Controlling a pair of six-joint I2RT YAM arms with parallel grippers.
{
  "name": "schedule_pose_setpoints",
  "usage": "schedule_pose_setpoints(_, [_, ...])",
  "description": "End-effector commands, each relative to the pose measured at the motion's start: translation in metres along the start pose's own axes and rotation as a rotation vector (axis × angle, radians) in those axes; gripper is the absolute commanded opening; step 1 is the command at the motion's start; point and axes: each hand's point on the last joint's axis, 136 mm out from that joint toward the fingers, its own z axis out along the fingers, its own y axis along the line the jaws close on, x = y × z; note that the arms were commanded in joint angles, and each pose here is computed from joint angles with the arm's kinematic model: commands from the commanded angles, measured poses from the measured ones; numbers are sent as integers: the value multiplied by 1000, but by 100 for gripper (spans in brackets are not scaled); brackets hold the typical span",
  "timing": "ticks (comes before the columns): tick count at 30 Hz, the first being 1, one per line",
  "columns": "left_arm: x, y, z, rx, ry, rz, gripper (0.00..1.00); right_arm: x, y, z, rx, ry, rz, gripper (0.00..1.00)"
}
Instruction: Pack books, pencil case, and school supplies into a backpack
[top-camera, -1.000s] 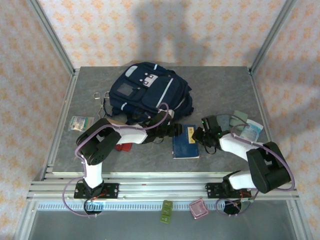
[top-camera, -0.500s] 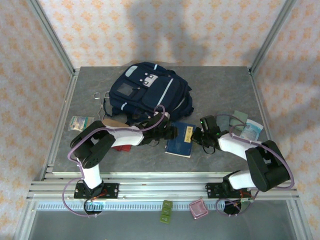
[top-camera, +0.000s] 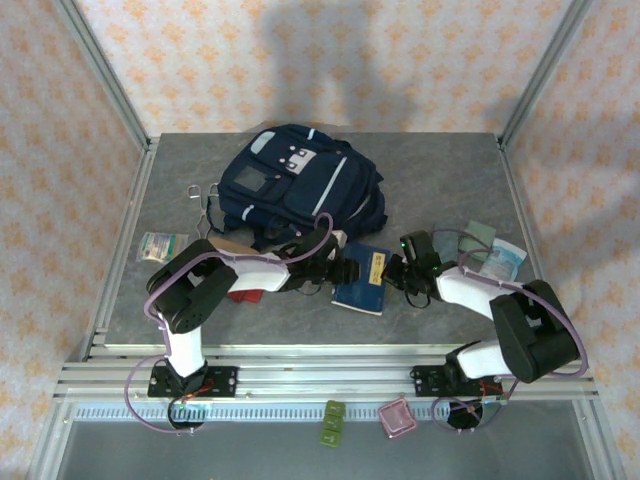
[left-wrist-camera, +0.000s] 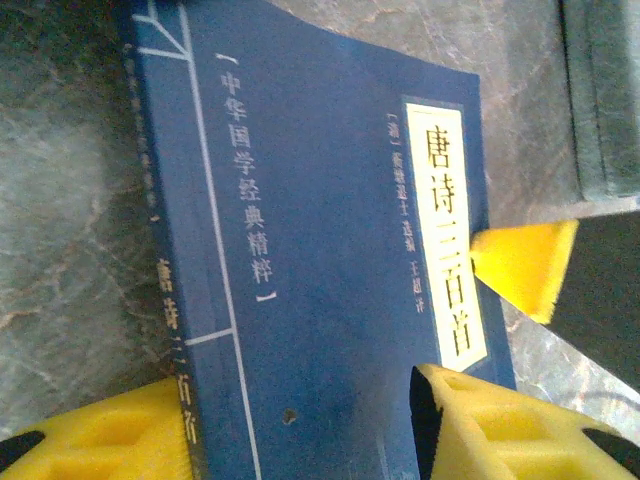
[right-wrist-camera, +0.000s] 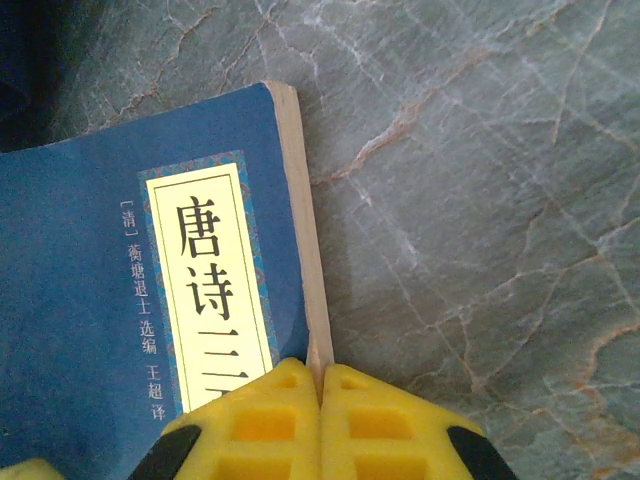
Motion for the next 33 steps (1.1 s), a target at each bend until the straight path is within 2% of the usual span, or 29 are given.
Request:
schedule_pose_setpoints(1, [-11, -54, -16, 203, -41, 88, 49, 39, -45, 8, 149, 122, 36, 5])
schedule_pose_setpoints(3, [-8, -49, -11, 182, -21, 85, 38, 38, -44, 8, 144, 118, 37, 5])
schedule_pose_setpoints(8, [-2, -48, -9, 180, 16, 76, 3, 27, -34, -2, 122, 71, 31, 7])
schedule_pose_setpoints(9, [-3, -52, -14, 191, 12, 80, 0, 23, -30, -7, 109, 49, 29, 9])
schedule_pose_setpoints(11, [-4, -60, -25, 213, 8, 90, 0, 12, -22, -19, 87, 0, 28, 15])
schedule_pose_setpoints(14, [-12, -77, -45, 246, -18, 116, 0, -15, -3, -49, 17, -113, 27, 34])
schedule_pose_setpoints(16, [-22, -86, -60, 256, -64, 130, 0, -33, 9, -71, -36, -186, 30, 42])
schedule_pose_setpoints(20, [-64, -100, -95, 245, -241, 126, 0, -65, 42, -118, -162, -330, 13, 54])
schedule_pose_setpoints(23, [-108, -103, -128, 247, -422, 79, 0, -72, 77, -144, -312, -365, -41, 60])
schedule_pose_setpoints(28, [-166, -104, -198, 392, -711, -62, 0, -70, 123, -179, -615, -405, -75, 67])
schedule_pose_setpoints(33, [-189, -113, -253, 534, -909, -114, 0, -56, 149, -195, -849, -363, -99, 71])
